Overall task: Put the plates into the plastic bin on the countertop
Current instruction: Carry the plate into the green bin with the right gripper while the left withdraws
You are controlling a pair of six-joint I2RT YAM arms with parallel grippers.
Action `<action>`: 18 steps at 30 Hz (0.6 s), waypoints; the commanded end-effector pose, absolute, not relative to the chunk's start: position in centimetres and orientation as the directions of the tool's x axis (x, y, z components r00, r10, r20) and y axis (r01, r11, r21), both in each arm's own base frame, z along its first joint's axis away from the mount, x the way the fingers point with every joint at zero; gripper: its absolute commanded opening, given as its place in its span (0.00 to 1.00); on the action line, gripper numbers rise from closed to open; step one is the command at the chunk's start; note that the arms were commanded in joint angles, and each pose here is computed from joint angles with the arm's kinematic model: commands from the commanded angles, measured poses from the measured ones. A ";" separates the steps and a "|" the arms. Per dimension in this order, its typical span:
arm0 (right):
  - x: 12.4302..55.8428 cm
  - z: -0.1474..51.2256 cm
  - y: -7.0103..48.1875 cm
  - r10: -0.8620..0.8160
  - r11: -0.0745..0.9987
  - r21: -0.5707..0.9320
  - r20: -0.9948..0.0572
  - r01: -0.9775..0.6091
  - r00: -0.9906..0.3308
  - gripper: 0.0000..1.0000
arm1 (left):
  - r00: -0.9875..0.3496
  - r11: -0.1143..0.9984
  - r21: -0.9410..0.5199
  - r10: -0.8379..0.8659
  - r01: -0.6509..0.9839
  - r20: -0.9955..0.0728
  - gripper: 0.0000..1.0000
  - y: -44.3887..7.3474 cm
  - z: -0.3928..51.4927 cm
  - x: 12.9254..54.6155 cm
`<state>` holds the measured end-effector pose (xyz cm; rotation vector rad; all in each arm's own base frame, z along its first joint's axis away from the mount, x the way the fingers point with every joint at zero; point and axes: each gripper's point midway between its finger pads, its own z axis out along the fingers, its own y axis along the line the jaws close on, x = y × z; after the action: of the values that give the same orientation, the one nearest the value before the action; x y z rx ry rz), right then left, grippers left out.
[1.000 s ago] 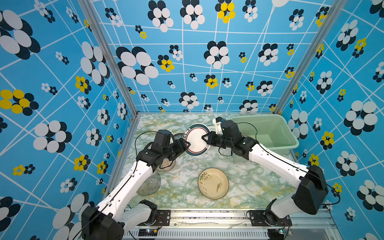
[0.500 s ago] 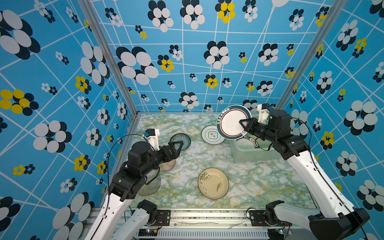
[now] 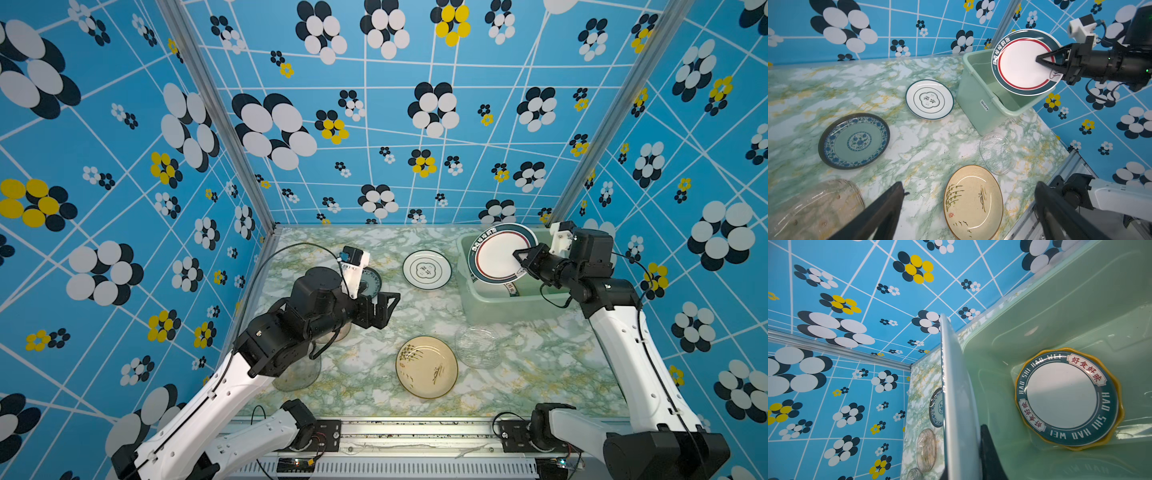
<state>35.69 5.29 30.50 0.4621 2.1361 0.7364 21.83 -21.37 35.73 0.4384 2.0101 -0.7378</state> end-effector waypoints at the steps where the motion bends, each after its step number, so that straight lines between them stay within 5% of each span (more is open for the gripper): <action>1: 36.0 31.1 5.1 0.494 0.787 0.617 -0.602 0.028 -0.627 0.01 | -0.376 0.736 -0.194 0.089 0.649 -0.922 0.99 -22.7 36.7 22.8; 18: 39.0 29.0 -1.1 0.426 0.885 0.442 -0.638 0.147 -0.641 0.00 | -0.295 0.633 -0.131 0.160 0.763 -0.942 0.99 -26.1 33.8 23.1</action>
<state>38.05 -0.34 30.11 0.4339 2.2178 0.5088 23.11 -25.36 32.70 0.7033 1.8813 -0.7019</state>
